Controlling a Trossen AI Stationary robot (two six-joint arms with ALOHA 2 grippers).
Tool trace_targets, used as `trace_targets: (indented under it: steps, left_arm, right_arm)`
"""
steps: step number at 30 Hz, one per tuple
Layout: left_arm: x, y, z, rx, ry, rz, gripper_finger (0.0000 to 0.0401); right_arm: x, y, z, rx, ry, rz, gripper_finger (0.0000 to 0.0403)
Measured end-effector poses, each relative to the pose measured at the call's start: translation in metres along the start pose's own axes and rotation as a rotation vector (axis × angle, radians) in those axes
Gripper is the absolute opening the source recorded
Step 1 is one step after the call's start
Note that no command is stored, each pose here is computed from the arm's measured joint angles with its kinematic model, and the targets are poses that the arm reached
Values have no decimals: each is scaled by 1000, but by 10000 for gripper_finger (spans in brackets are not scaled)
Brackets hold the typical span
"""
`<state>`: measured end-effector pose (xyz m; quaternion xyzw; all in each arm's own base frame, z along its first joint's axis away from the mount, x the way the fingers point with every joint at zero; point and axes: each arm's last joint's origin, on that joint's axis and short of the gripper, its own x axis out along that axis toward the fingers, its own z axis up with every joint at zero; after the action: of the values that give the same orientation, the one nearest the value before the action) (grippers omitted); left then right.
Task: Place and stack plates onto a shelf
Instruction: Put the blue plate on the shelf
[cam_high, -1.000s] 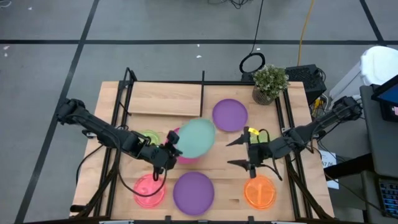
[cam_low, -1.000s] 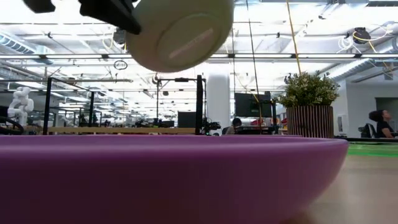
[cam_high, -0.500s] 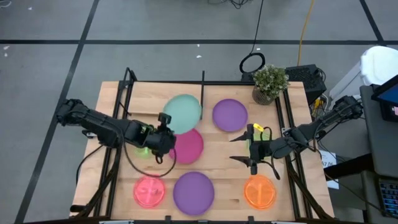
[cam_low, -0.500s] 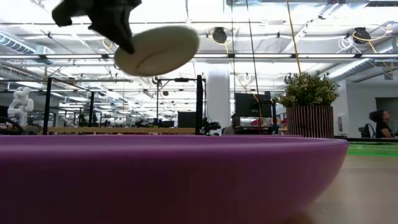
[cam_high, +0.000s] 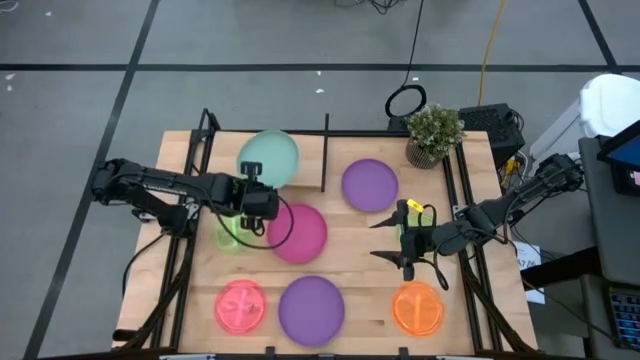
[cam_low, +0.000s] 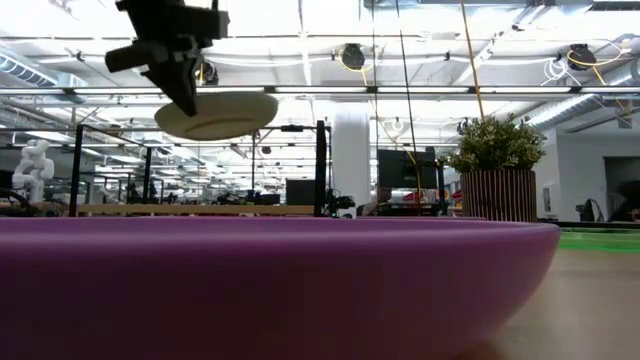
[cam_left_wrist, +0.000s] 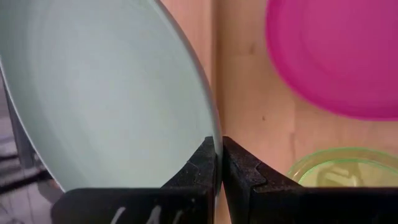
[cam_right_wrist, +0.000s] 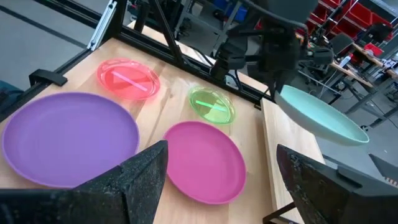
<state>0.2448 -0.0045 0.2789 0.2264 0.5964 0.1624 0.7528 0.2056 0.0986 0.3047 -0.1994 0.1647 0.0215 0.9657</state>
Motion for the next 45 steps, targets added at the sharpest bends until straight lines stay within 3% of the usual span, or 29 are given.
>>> trace_targets:
  steps: [12,25,36,45]
  left_arm:
    - [35,29,-22,-263,179,35,14]
    - [92,25,-62,-325,345,41,14]
    - [112,33,-68,-337,286,50,14]
    - [124,34,-82,-395,330,41,14]
  right_arm:
    - [0,0,0,1,0,0,279]
    - [0,0,0,28,0,0,279]
    - [0,0,0,26,0,0,279]
    - [0,0,0,23,0,0,279]
